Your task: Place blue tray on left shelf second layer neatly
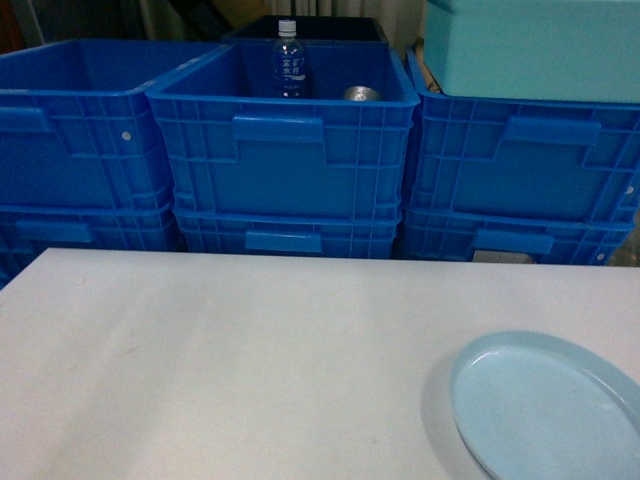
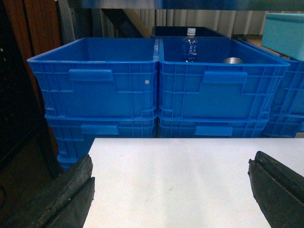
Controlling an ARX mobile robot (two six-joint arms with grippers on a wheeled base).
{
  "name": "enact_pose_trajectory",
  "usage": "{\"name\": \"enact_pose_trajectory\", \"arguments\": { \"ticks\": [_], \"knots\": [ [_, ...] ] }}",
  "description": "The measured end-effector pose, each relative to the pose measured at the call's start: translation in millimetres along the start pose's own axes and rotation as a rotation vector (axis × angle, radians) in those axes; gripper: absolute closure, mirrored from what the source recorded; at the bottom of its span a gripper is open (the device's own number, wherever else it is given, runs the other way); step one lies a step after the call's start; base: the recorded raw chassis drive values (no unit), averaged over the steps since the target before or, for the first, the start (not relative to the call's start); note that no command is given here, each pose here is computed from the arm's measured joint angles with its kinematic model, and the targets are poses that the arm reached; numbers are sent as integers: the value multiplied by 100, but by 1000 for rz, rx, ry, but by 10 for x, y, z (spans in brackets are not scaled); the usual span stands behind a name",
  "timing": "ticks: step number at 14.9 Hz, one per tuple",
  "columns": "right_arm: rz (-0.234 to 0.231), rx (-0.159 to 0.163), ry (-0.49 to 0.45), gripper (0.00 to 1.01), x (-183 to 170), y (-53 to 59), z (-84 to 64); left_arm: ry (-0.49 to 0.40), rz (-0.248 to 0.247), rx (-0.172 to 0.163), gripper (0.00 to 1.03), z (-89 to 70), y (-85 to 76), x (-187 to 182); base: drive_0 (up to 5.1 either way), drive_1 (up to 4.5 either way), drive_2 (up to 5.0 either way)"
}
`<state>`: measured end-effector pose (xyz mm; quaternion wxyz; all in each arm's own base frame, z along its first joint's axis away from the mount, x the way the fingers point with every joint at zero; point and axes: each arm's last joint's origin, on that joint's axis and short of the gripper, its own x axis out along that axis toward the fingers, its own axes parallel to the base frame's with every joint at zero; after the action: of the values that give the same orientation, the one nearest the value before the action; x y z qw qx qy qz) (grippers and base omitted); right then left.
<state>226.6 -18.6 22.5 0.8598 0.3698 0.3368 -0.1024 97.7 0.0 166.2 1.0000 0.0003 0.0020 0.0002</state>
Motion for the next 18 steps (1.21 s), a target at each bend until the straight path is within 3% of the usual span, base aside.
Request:
{"name": "enact_pose_trajectory", "arguments": {
  "ticks": [2,7,8,9,10,11,12,13,15,16,18],
  "knots": [
    [9,-4,-5,100,-21,-43,25,0,0,0,5,0,0,0,0,0,0],
    [28,-3,17,99,-192,-211,15,0,0,0,5,0,0,0,0,0,0],
    [189,-96,-17,99,-410,216,361,0,0,0,5,0,0,0,0,0,0],
    [361,-320,-142,99,-881,896,834,0,0,0,5,0,0,0,0,0,0],
    [286,-599,-347,99,-1330,1073,888,0,0,0,5,0,0,0,0,0,0],
    [217,-718,-416,99,-1470,996,781,0,0,0,5,0,0,0,0,0,0],
    [204,-790,-431,99,-1576,899,693,0,0,0,5,0,0,0,0,0,0],
    [211,-837,-438,99,-1696,841,654,0,0,0,5,0,0,0,0,0,0],
    [242,-885,-473,99,-1860,798,613,0,0,0,5,0,0,0,0,0,0],
    [259,-898,-491,99,-1876,769,625,0,0,0,5,0,0,0,0,0,0],
    [211,-878,-480,99,-1789,702,665,0,0,0,5,0,0,0,0,0,0]
  ]
}}
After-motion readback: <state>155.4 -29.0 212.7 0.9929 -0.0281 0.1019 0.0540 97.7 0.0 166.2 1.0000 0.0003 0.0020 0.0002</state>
